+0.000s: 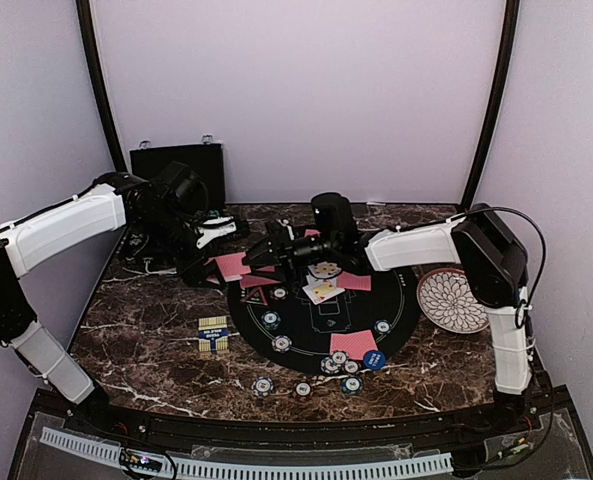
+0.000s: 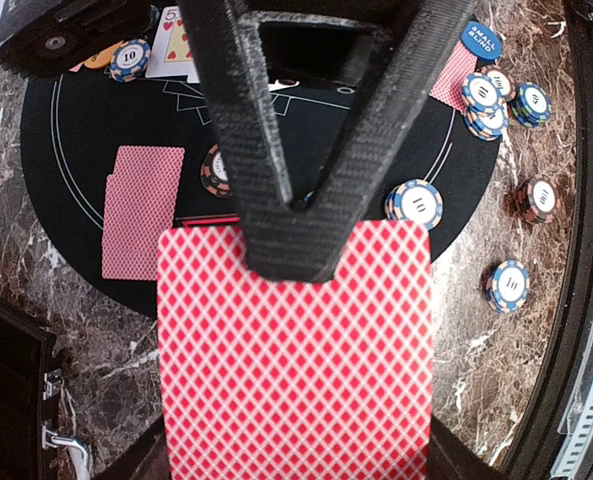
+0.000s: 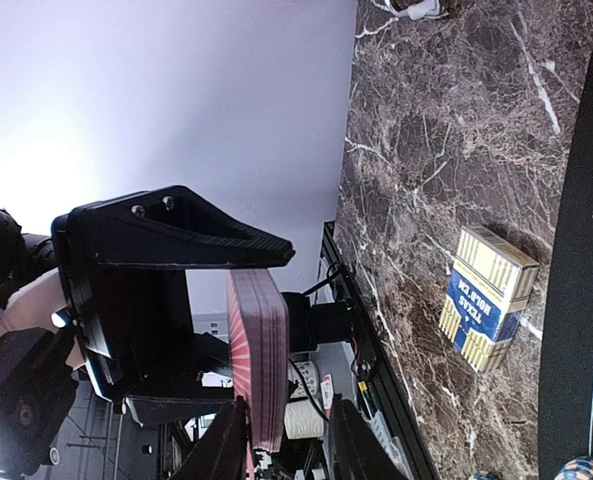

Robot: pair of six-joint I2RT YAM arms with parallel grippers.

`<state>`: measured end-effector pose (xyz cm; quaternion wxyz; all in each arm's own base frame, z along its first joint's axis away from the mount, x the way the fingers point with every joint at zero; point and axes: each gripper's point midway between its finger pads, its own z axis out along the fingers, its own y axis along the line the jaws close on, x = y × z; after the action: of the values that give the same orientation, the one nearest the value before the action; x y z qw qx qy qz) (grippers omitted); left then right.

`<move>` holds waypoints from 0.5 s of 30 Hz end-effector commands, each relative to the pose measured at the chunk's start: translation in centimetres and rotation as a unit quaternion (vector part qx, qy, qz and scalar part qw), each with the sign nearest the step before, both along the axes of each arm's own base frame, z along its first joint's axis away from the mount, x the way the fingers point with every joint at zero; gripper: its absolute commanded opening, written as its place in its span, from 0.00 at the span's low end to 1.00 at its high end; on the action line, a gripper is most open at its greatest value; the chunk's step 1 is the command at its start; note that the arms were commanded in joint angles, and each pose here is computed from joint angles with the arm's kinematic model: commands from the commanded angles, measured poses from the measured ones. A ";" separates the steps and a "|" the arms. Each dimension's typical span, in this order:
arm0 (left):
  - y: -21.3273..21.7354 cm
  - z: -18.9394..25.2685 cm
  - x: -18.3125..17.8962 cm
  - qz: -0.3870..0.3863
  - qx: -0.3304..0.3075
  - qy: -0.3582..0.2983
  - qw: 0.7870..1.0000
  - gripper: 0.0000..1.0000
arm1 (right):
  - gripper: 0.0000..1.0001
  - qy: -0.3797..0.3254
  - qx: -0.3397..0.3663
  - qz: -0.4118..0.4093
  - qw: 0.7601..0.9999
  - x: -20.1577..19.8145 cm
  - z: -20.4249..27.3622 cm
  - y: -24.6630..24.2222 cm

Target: Distribute texas hold em gaming equipment

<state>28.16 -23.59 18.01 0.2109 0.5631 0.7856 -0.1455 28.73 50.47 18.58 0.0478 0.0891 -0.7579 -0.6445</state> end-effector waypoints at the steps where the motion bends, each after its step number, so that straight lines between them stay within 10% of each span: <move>1: 0.3 1.7 0.1 0.000 -0.014 -0.028 1.000 0.00 | 0.25 -0.020 0.042 0.003 0.999 -0.3 4.0 -0.7; 15: 0.3 1.6 0.2 0.001 -0.013 -0.029 1.000 0.00 | 0.17 0.001 0.065 0.022 0.998 -1.2 4.4 -0.4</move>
<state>28.32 -23.45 18.04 0.2129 0.5626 0.7866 -0.1395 28.24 50.24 21.03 0.0615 0.0884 -0.7316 -0.6732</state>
